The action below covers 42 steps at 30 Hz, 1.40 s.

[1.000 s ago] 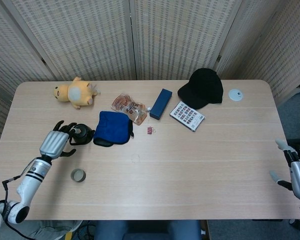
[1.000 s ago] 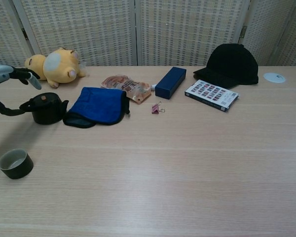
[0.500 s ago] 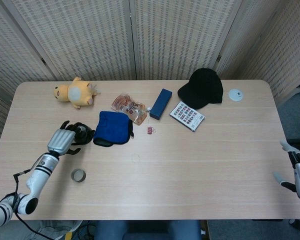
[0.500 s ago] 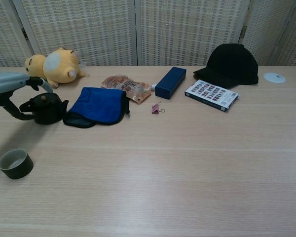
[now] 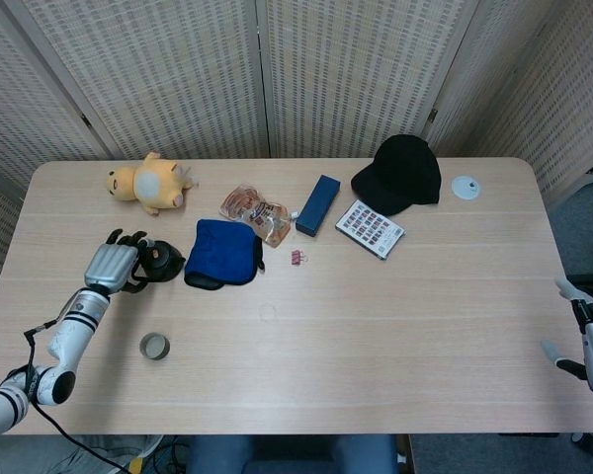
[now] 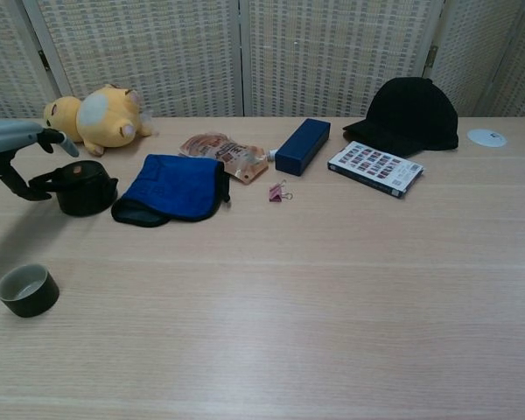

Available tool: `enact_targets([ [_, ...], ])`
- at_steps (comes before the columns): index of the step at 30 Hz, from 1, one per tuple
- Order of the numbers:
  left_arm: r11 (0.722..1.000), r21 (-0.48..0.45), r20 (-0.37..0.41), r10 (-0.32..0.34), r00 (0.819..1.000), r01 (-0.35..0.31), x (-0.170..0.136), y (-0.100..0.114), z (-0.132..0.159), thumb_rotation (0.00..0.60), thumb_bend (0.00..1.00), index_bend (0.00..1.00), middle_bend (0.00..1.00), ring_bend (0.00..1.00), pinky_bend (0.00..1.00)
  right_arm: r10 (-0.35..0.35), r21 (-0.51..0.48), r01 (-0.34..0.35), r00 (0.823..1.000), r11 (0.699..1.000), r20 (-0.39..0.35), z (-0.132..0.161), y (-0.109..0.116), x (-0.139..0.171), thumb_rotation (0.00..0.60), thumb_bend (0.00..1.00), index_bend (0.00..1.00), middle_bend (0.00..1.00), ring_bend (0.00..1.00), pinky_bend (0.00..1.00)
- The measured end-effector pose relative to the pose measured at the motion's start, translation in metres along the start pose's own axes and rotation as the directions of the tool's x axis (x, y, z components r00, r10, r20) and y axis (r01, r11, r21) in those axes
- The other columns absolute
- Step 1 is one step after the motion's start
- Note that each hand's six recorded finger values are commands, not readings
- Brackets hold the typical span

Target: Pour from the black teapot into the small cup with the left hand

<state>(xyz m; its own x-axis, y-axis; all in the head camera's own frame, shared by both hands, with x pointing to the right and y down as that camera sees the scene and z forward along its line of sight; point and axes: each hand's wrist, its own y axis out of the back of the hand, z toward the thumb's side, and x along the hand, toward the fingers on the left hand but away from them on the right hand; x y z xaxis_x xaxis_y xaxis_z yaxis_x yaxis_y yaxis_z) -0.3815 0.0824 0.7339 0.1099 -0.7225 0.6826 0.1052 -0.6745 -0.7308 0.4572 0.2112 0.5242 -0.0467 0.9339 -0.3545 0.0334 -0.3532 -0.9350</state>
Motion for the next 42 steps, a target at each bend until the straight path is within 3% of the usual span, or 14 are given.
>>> enact_targets([
  [16,1.0,0.003,-0.063,0.011,0.998,-0.011,0.01,0.004,-0.026,0.6,0.27,0.19,0.09,0.16,0.0,-0.002,0.002,0.002,1.0,1.0,-0.001,0.002,0.001,0.0,0.6,0.16,0.16,0.28,0.16,0.18],
  [21,0.998,-0.002,-0.017,0.07,0.997,-0.07,-0.003,0.012,-0.021,0.6,0.27,0.29,0.12,0.18,0.0,0.001,0.001,-0.001,1.0,1.0,-0.006,0.004,0.0,-0.001,0.6,0.16,0.16,0.28,0.16,0.18],
  [27,0.99,-0.011,0.081,0.139,0.987,-0.139,-0.017,0.018,-0.008,0.6,0.27,0.39,0.26,0.28,0.0,0.0,0.0,0.0,1.0,1.0,-0.01,0.005,0.0,-0.001,0.6,0.16,0.16,0.28,0.16,0.18],
  [35,0.989,0.03,0.156,0.137,0.978,-0.144,-0.024,0.011,0.0,0.6,0.27,0.4,0.29,0.31,0.0,-0.004,0.001,0.004,1.0,1.0,-0.007,0.004,0.002,0.002,0.6,0.16,0.16,0.28,0.16,0.18],
  [42,0.988,0.039,0.16,0.142,0.977,-0.15,-0.022,0.011,-0.001,0.6,0.27,0.37,0.35,0.35,0.0,-0.008,0.0,0.008,1.0,1.0,-0.006,0.004,0.003,0.003,0.6,0.16,0.16,0.28,0.16,0.18],
])
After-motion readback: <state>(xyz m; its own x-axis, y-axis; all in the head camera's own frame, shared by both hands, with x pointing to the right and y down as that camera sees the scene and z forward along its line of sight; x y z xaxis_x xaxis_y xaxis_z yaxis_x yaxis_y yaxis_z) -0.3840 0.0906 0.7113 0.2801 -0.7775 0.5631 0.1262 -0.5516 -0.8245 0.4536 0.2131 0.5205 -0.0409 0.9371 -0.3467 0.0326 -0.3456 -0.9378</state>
